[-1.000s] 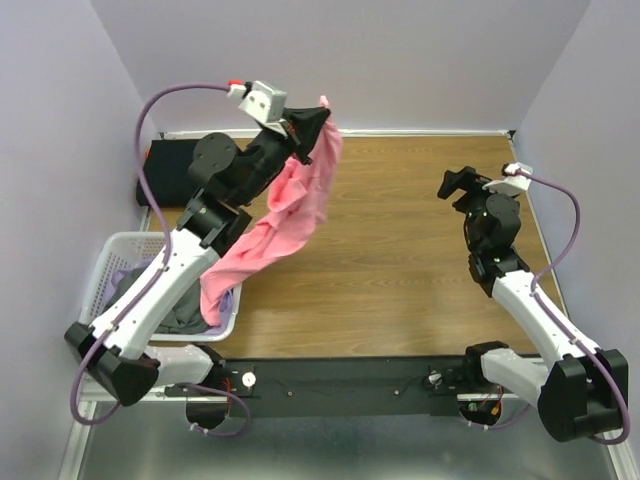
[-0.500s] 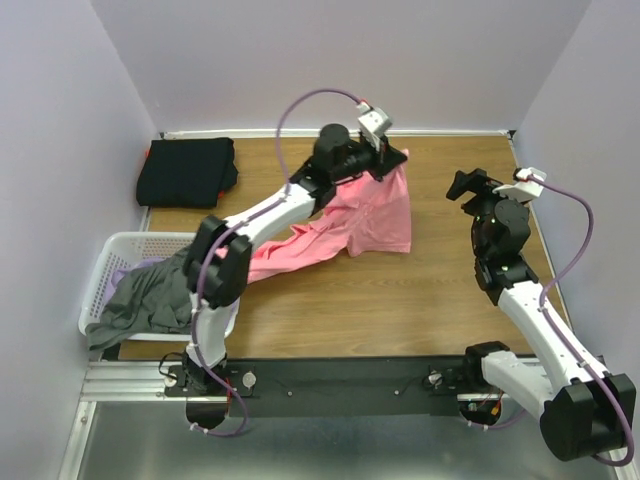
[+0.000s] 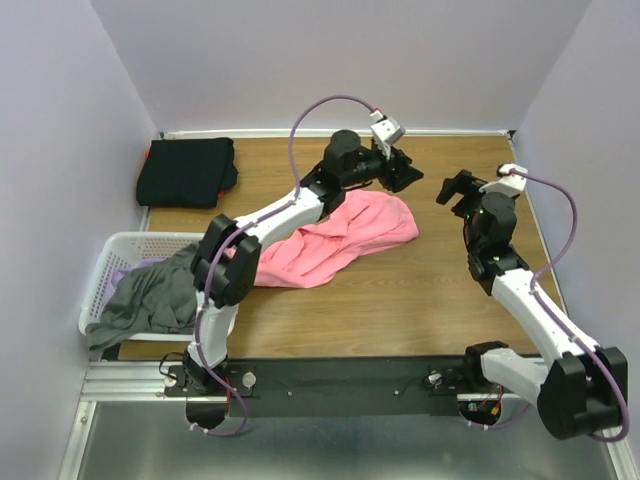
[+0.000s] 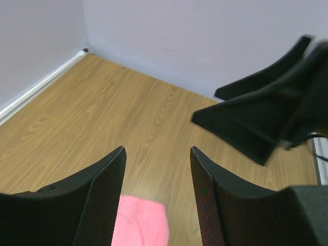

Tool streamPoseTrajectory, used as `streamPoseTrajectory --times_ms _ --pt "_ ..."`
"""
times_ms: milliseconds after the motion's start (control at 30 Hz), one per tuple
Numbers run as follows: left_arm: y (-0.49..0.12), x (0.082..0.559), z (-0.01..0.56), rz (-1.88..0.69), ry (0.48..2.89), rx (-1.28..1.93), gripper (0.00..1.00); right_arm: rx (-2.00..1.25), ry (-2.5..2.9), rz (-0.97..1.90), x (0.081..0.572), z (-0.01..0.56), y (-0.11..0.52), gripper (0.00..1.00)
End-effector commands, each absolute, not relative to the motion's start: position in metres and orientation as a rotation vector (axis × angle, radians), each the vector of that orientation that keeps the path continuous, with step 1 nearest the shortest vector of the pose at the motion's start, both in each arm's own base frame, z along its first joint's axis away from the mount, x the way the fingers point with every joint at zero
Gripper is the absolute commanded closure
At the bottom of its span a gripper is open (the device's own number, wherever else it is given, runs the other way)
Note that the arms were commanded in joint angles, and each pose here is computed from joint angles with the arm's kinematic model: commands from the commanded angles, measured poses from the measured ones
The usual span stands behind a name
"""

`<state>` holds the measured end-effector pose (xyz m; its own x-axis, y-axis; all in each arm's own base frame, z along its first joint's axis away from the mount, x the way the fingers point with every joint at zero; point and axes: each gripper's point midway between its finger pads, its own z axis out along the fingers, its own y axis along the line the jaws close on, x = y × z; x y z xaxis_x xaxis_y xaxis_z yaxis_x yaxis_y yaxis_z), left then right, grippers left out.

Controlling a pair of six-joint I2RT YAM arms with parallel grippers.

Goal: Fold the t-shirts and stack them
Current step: Move the tshirt to the center of the board

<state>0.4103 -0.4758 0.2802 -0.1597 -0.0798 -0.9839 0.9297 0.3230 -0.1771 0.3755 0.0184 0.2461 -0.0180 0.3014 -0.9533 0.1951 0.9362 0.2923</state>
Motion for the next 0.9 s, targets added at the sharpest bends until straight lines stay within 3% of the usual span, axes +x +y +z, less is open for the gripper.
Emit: streamPoseTrajectory --times_ms 0,100,167,500,867 --pt "-0.423 0.424 0.293 -0.904 1.469 0.667 0.39 0.328 1.684 0.197 0.392 0.228 0.046 0.00" --pt "-0.384 0.429 0.279 -0.796 1.546 0.555 0.39 0.275 1.786 0.257 0.408 0.199 0.065 0.00" --pt "-0.357 0.420 0.229 -0.758 1.673 0.513 0.38 0.248 1.867 0.292 0.420 0.175 0.077 0.00" --pt "-0.299 0.398 0.163 -0.665 1.827 0.406 0.35 0.133 2.131 0.434 0.440 0.094 0.119 0.02" --pt "-0.251 0.398 0.178 -0.623 1.777 0.319 0.34 0.007 2.304 0.427 0.451 0.041 0.156 0.07"
